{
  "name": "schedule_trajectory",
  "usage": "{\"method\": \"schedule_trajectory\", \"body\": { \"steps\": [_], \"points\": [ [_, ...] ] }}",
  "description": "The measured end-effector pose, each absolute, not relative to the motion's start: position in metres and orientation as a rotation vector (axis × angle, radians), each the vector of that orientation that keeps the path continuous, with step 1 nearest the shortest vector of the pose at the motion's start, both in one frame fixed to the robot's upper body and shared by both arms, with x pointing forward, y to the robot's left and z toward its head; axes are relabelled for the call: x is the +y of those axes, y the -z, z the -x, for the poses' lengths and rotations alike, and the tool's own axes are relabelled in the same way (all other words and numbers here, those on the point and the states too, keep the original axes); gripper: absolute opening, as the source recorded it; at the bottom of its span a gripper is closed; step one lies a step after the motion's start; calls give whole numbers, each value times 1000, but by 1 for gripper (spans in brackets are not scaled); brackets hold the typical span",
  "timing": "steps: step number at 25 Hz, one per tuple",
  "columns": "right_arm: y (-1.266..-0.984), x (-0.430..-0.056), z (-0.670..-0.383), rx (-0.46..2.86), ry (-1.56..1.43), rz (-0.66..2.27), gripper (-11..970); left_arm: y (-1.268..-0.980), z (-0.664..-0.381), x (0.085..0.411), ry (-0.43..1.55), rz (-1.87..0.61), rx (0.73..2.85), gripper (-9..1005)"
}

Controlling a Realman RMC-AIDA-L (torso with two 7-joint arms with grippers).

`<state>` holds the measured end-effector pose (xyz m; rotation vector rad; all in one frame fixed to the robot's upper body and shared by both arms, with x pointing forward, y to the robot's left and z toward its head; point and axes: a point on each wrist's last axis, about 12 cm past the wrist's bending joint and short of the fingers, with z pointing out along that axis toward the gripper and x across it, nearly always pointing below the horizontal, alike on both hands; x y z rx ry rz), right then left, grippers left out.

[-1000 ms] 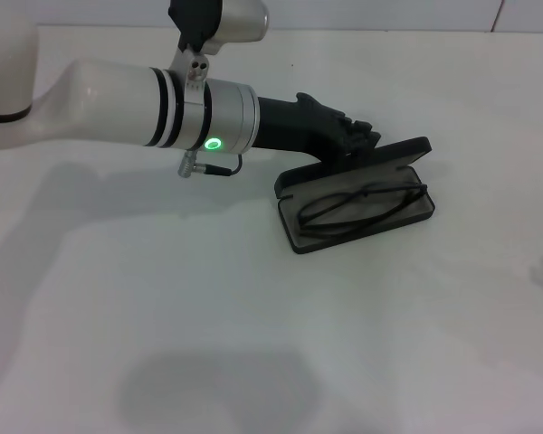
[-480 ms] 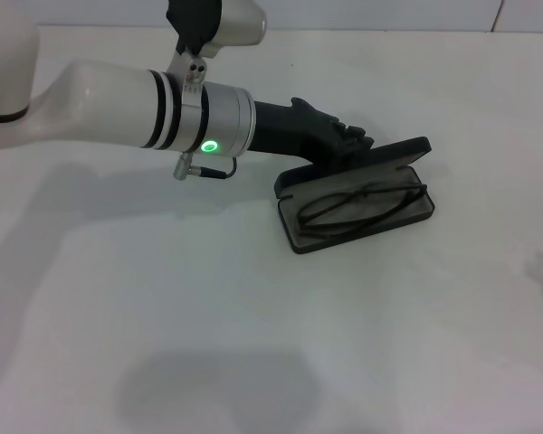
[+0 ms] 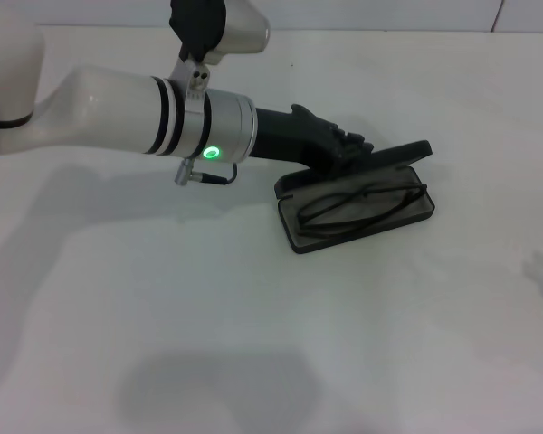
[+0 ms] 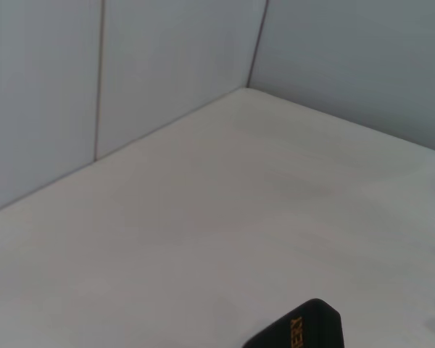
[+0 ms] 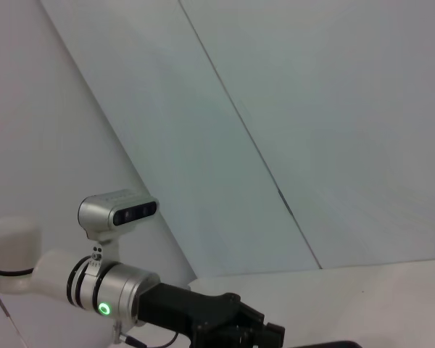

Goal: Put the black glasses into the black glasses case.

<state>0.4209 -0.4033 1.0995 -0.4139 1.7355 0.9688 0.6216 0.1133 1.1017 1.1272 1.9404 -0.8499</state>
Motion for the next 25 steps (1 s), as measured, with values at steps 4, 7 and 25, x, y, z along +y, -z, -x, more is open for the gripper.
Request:
{"method": "schedule_trajectory", "body": {
  "steps": [4, 7, 25],
  "points": [
    [-1098, -402, -420, 1731, -977, 410, 237, -1098, -618, 112, 850, -1147, 1960, 147],
    [-1097, -401, -420, 1726, -984, 410, 240, -1095, -616, 110, 852, -1157, 1966, 149],
    [-1096, -399, -419, 1720, -1000, 414, 262, -1084, -594, 106, 956, -1245, 1968, 160]
  ]
}}
